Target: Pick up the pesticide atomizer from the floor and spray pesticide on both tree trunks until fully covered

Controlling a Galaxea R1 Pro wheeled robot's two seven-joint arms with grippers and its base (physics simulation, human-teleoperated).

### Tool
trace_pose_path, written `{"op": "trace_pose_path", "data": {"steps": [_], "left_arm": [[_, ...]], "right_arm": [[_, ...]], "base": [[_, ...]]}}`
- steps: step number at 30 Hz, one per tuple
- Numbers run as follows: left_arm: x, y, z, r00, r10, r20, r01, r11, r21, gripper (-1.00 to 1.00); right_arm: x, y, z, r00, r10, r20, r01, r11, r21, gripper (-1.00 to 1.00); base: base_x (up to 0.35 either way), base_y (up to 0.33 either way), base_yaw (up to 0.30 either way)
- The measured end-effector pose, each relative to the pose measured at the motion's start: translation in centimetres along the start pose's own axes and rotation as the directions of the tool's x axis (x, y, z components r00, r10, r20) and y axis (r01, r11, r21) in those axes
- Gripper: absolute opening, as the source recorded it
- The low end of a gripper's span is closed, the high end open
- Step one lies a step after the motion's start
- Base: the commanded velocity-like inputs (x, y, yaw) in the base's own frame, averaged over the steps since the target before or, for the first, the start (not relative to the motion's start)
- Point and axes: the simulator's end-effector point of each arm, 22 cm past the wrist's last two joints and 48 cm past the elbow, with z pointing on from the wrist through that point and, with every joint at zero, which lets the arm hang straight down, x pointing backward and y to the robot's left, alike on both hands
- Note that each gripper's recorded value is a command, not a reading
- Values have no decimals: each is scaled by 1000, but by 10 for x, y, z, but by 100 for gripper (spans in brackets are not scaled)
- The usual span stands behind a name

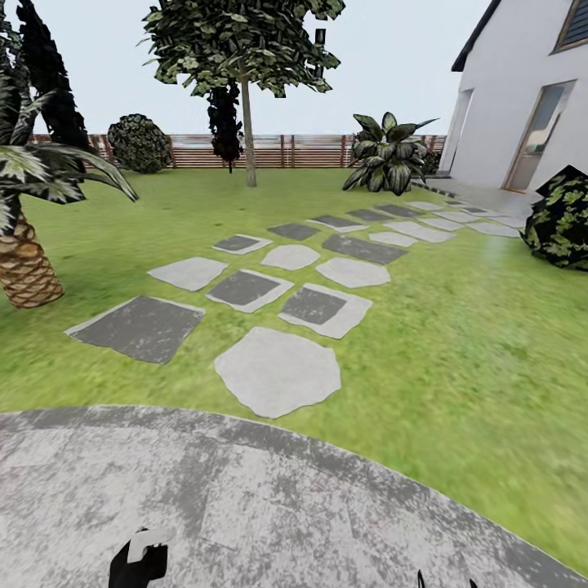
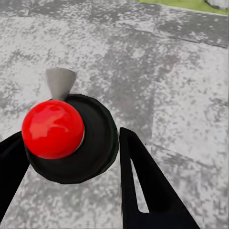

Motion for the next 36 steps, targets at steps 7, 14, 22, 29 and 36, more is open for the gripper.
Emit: {"op": "trace_pose_path", "data": {"steps": [7,14,22,29,36], "left_arm": [[-1,1,0,1000,0,3,0,1000,0,-100],[-1,1,0,1000,0,3,0,1000,0,-100],[0,1,0,1000,0,3,0,1000,0,-100],[-1,1,0,1000,0,4,0,1000,-1,-100],[-1,1,0,1000,0,4,0,1000,-1,-100]], "right_arm": [[0,0,0,1000,0,0,0,1000,0,100],[0,0,0,1000,0,0,0,1000,0,100],[0,0,0,1000,0,0,0,1000,0,100],[0,0,0,1000,0,-1,0,1000,0,100],[0,0,0,1000,0,-1,0,1000,0,100]], "base": [[338,0,0],[339,0,0],[339,0,0],[339,0,0],[339,0,0]]}}
